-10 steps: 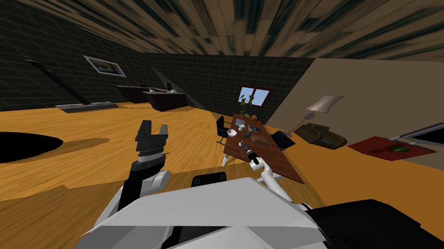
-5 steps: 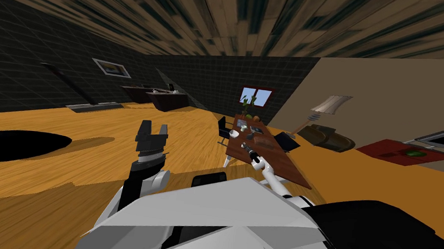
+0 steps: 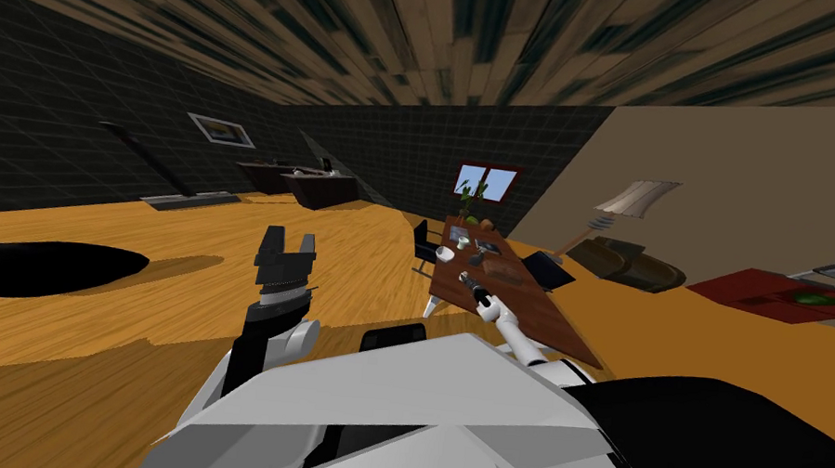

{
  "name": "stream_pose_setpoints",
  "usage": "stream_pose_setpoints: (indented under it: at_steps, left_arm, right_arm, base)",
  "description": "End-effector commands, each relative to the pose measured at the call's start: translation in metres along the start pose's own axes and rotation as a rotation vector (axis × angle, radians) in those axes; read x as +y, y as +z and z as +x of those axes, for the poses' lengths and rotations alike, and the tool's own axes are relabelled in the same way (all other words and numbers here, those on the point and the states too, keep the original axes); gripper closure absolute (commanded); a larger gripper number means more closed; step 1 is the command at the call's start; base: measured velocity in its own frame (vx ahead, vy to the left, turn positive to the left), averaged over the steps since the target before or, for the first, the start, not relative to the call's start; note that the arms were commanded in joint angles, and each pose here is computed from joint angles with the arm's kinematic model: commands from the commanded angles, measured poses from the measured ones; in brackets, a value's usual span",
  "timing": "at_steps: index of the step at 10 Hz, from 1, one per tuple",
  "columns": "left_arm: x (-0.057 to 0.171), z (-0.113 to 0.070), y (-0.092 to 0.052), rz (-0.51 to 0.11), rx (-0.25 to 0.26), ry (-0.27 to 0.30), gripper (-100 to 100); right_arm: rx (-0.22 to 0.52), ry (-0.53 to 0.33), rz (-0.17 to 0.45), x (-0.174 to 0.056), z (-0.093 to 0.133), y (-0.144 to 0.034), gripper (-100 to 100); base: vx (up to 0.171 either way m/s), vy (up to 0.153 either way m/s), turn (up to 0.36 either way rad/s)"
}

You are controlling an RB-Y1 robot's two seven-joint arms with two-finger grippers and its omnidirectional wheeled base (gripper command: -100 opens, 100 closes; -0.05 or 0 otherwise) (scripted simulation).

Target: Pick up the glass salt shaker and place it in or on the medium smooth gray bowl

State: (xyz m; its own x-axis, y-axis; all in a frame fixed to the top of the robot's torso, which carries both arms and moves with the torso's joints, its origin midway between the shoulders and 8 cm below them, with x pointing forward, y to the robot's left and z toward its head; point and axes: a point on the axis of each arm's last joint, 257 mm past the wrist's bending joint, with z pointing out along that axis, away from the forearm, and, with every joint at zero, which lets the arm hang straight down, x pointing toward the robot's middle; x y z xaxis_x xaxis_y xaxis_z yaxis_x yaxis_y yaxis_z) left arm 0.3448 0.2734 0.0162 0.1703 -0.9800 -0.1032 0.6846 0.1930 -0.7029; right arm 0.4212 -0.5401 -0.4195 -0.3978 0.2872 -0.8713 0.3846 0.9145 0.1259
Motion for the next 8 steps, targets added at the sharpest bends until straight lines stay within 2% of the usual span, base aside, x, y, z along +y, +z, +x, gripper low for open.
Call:
stream_pose_setpoints:
  at_steps: [1,2,3,8]
  left_arm:
    - [0.0,0.0,0.0,0.0,0.0,0.0,0]
    - [0.0,0.0,0.0,0.0,0.0,0.0,0]
    - [0.0,0.0,0.0,0.0,0.0,0.0,0]
    - [0.0,0.0,0.0,0.0,0.0,0.0,0]
  right_arm:
    - [0.021,-0.049,0.042,-0.016,0.003,0.004,-100]
    - [0.047,-0.076,0.078,-0.033,0.012,0.004,-100]
    - [0.048,-0.076,0.078,-0.033,0.012,0.004,-100]
    - [0.126,-0.185,0.179,-0.078,0.031,0.002,-100]
  base:
    - [0.062,0.053,0.06]
    - [0.082,0.055,0.065]
    - [0.063,0.036,0.015]
    - [0.068,0.035,0.048]
